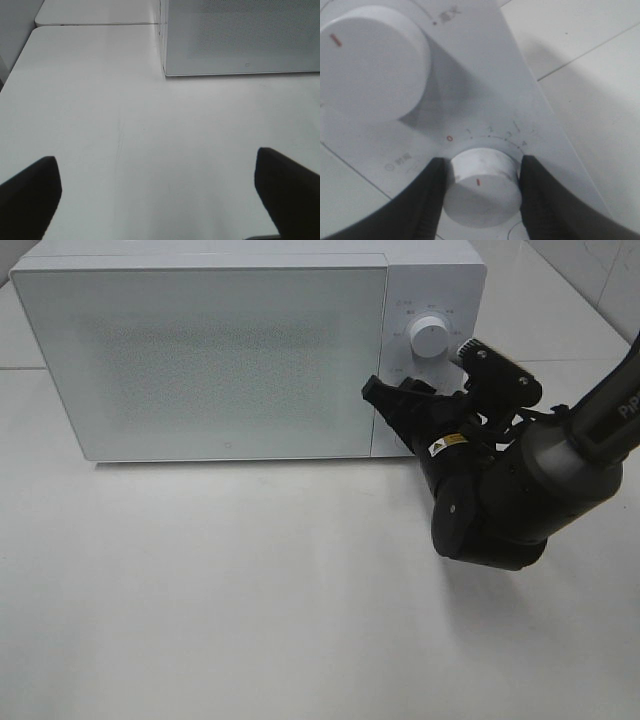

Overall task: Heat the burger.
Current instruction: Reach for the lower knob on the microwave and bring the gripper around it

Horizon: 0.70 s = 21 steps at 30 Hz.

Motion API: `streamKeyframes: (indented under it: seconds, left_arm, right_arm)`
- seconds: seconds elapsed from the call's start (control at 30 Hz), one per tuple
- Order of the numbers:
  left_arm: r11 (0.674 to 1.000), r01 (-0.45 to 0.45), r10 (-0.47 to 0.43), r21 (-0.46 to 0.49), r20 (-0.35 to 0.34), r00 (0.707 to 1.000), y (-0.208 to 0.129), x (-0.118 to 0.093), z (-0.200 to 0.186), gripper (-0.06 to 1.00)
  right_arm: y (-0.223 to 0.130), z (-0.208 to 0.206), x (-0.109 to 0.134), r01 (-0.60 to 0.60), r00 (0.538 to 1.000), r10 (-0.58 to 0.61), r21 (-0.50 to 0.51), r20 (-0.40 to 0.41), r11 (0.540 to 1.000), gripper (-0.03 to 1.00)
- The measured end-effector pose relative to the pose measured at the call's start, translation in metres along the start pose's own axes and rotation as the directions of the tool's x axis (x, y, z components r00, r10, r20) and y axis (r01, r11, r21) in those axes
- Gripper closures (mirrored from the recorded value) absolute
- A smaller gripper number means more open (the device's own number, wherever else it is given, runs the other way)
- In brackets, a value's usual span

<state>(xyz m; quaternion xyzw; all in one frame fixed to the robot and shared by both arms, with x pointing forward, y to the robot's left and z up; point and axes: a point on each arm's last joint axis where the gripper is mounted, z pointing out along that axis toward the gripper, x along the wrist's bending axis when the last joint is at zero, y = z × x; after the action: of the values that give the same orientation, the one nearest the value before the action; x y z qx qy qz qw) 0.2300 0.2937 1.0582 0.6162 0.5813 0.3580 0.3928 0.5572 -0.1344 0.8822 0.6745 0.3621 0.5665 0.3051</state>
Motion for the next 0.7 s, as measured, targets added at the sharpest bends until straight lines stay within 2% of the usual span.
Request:
streamKeyframes:
  seconds: [0.03,0.07,0.13,0.17,0.2,0.27,0.3,0.37,0.4,0.43,0.47,0.5,0.53,0.57,0.6,0.63,0.67,0.7]
  left_arm:
    - [1.0,0.0,0.0,0.0,0.0,1.0,0.0,0.0,0.0,-0.04]
    - [1.0,0.0,0.0,0.0,0.0,1.0,0.0,0.0,0.0,-0.04]
    - [1.0,0.0,0.0,0.0,0.0,1.0,0.0,0.0,0.0,-0.04]
    - [1.0,0.0,0.0,0.0,0.0,1.0,0.0,0.0,0.0,-0.04]
    - [1.0,0.0,0.0,0.0,0.0,1.0,0.0,0.0,0.0,-0.04]
    - [1.0,0.0,0.0,0.0,0.0,1.0,0.0,0.0,0.0,-0.04]
    - [1.0,0.0,0.0,0.0,0.0,1.0,0.0,0.0,0.0,-0.04]
    - [1.0,0.0,0.0,0.0,0.0,1.0,0.0,0.0,0.0,-0.04]
    - [1.0,0.0,0.0,0.0,0.0,1.0,0.0,0.0,0.0,-0.04]
    - [1.0,0.0,0.0,0.0,0.0,1.0,0.0,0.0,0.0,-0.04]
    - [1.0,0.0,0.0,0.0,0.0,1.0,0.0,0.0,0.0,-0.04]
    - [1.0,0.0,0.0,0.0,0.0,1.0,0.0,0.0,0.0,-0.04]
    - [1.0,0.0,0.0,0.0,0.0,1.0,0.0,0.0,0.0,-0.04]
    - [1.0,0.0,0.0,0.0,0.0,1.0,0.0,0.0,0.0,-0.04]
    - [1.0,0.0,0.0,0.0,0.0,1.0,0.0,0.0,0.0,-0.04]
    - [1.0,0.0,0.0,0.0,0.0,1.0,0.0,0.0,0.0,-0.04]
    - [1.0,0.0,0.0,0.0,0.0,1.0,0.0,0.0,0.0,-0.04]
    - [1.0,0.0,0.0,0.0,0.0,1.0,0.0,0.0,0.0,-0.04]
  right_arm:
    - [0.0,0.0,0.0,0.0,1.0,0.0,0.0,0.0,1.0,0.54]
    - [-0.0004,0.0003,-0.0001,-0.09,0.996,0.09,0.001,-0.005,0.996,0.54]
    - [-0.0004,0.0003,-0.0002,-0.134,0.991,0.134,0.001,-0.008,0.991,0.54]
    - [-0.0004,0.0001,-0.0013,-0.209,0.978,0.209,0.007,-0.013,0.978,0.54]
    - [-0.0004,0.0001,-0.0013,-0.209,0.978,0.209,0.007,-0.013,0.978,0.54]
    - [-0.001,0.0001,-0.002,-0.322,0.947,0.322,0.016,-0.019,0.947,0.54]
    - [-0.001,0.0001,-0.002,-0.322,0.947,0.322,0.016,-0.019,0.947,0.54]
    - [-0.0015,-0.0002,-0.002,-0.437,0.899,0.438,0.026,-0.021,0.899,0.53]
    - [-0.0015,-0.0002,-0.002,-0.437,0.899,0.438,0.026,-0.021,0.899,0.53]
    - [-0.0016,0.0001,-0.0021,-0.521,0.853,0.521,0.032,-0.021,0.853,0.53]
    - [-0.0018,-0.0001,-0.0022,-0.551,0.834,0.551,0.035,-0.02,0.834,0.53]
    - [-0.0018,-0.0001,-0.0022,-0.551,0.834,0.551,0.035,-0.02,0.834,0.53]
    - [-0.0019,-0.0002,-0.0023,-0.61,0.792,0.61,0.038,-0.018,0.792,0.53]
    - [-0.002,-0.0003,-0.0021,-0.639,0.769,0.639,0.04,-0.017,0.769,0.53]
    - [-0.002,-0.0003,-0.0021,-0.639,0.769,0.639,0.04,-0.017,0.769,0.53]
    - [-0.0022,-0.0004,-0.0025,-0.691,0.722,0.692,0.044,-0.014,0.722,0.53]
    - [-0.0022,-0.0004,-0.0025,-0.691,0.722,0.692,0.044,-0.014,0.722,0.53]
    - [-0.002,-0.0003,-0.0026,-0.743,0.668,0.744,0.045,-0.011,0.668,0.53]
